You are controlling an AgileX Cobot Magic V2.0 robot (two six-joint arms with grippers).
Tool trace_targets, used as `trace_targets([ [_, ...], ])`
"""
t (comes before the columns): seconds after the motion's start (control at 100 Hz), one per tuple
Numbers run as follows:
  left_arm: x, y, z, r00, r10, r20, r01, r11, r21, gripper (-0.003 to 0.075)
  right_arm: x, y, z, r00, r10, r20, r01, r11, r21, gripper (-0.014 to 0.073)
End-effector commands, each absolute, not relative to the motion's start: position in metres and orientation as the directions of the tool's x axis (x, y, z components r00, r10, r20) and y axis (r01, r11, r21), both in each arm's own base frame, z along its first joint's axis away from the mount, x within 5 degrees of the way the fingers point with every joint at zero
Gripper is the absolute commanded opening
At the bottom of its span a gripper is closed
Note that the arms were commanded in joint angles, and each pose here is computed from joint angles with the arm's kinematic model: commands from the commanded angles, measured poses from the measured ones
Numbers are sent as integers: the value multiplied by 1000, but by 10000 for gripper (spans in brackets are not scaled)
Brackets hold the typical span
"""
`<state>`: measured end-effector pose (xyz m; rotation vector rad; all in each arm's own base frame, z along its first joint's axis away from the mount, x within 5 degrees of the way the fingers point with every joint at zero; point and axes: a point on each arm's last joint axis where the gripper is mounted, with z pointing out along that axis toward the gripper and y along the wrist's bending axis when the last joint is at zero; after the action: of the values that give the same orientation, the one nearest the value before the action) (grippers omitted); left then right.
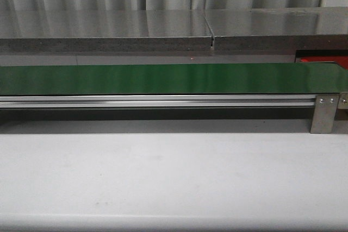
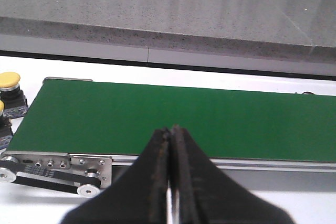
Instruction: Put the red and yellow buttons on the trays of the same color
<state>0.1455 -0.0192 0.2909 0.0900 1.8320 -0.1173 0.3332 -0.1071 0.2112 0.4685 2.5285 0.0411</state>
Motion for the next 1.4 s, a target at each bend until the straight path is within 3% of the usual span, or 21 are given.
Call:
trace_targets([
  [0.0, 148, -20, 308, -155, -20, -988, 130, 991, -41, -19, 333, -110, 253, -702, 309, -642, 309, 944, 117, 606],
  [0.28, 148, -20, 308, -155, -20, -988, 130, 991, -41, -19, 303, -89, 323, -567, 240, -788, 258, 960, 107, 606],
  [0.46, 148, -20, 308, -155, -20, -988, 130, 991, -41, -19, 273, -52, 372, -461, 116, -880, 131, 989, 62, 606],
  [0.6, 148, -20, 308, -155, -20, -988, 130, 991, -41, -19, 248, -25, 394, -424, 52, -904, 32, 999, 42, 606],
  [0.73, 148, -20, 308, -155, -20, -988, 130, 991, -41, -19, 225, -10, 394, -415, 27, -909, -23, 999, 40, 606],
  [1.19, 148, -20, 308, -155, -20, -988, 130, 991, -41, -19, 141, 3, 341, -416, 33, -909, -50, 997, 60, 596],
  [1.28, 148, -20, 308, -155, -20, -988, 130, 991, -41, -19, 129, 3, 337, -392, 33, -919, -50, 997, 57, 517],
  [1.39, 148, -20, 308, -155, -20, -988, 130, 991, -41, -19, 123, 3, 338, -360, 32, -932, -49, 997, 53, 307],
])
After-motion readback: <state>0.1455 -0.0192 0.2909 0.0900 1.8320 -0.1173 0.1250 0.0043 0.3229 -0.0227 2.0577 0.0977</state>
